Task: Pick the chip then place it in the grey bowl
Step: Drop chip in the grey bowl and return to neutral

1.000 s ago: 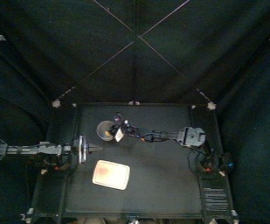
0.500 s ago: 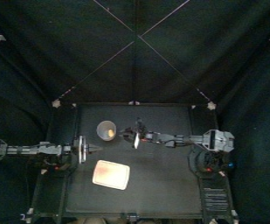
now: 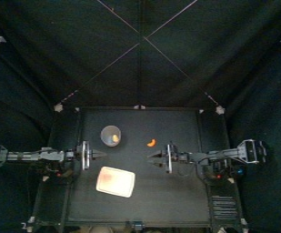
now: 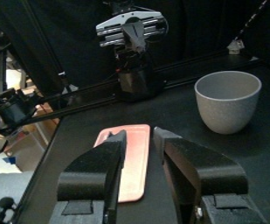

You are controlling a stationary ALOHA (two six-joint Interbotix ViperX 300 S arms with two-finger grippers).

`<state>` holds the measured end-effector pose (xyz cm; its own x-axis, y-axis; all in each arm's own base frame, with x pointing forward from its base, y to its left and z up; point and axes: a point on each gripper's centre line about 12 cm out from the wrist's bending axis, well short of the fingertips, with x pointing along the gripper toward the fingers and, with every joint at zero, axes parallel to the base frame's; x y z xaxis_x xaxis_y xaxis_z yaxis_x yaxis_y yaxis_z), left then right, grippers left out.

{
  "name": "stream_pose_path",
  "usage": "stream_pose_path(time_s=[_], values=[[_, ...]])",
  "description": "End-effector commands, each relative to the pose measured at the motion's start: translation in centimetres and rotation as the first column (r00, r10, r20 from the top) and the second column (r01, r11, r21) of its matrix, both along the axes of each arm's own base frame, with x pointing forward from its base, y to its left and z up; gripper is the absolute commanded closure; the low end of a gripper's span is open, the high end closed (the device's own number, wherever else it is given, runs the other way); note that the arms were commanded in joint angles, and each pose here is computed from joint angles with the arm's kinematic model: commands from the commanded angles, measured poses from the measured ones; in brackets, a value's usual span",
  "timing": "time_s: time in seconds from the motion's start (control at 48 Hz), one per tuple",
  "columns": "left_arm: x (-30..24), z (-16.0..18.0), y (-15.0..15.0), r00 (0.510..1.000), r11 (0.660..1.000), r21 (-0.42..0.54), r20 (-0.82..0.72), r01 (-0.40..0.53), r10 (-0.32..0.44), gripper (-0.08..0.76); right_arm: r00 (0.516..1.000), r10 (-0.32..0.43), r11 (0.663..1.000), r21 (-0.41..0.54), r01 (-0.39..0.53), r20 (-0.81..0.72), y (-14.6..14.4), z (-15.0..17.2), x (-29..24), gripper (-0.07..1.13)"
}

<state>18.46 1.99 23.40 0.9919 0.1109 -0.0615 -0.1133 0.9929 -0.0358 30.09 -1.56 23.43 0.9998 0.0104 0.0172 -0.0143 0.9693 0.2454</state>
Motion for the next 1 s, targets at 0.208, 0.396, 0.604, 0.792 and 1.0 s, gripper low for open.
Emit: stream_pose_path(time_s=[0.208, 0.396, 0.604, 0.792, 1.0], values=[[0.1, 0.3, 0.3, 1.0, 1.0, 0.003, 0.014, -0.014, 0.014, 0.626, 0.996, -0.004, 1.0, -0.012, 0.005, 0.087, 0.5, 0.8, -6.2, 0.32], [-0.1, 0.0, 0.4, 1.0, 1.0, 0.001, 0.005, -0.021, 0.021, 0.626, 0.993, 0.008, 0.999, -0.033, -0.004, 0.122, 0.7, 1.5, -7.5, 0.33], [-0.2, -0.7, 0.3, 1.0, 1.0, 0.001, -0.011, -0.02, 0.02, 0.626, 0.996, 0.034, 0.997, -0.066, -0.028, 0.087, 1.1, 1.3, -7.2, 0.33], [-0.4, -1.3, 0.3, 0.999, 1.0, 0.0, -0.026, -0.021, 0.021, 0.626, 0.996, 0.046, 0.996, -0.086, -0.039, 0.082, 1.2, 1.3, -7.2, 0.33], [-0.5, -1.4, 0.3, 0.999, 1.0, -0.003, -0.031, -0.021, 0.021, 0.626, 0.994, 0.076, 0.989, -0.129, -0.066, 0.076, 1.6, 1.2, -7.2, 0.33]])
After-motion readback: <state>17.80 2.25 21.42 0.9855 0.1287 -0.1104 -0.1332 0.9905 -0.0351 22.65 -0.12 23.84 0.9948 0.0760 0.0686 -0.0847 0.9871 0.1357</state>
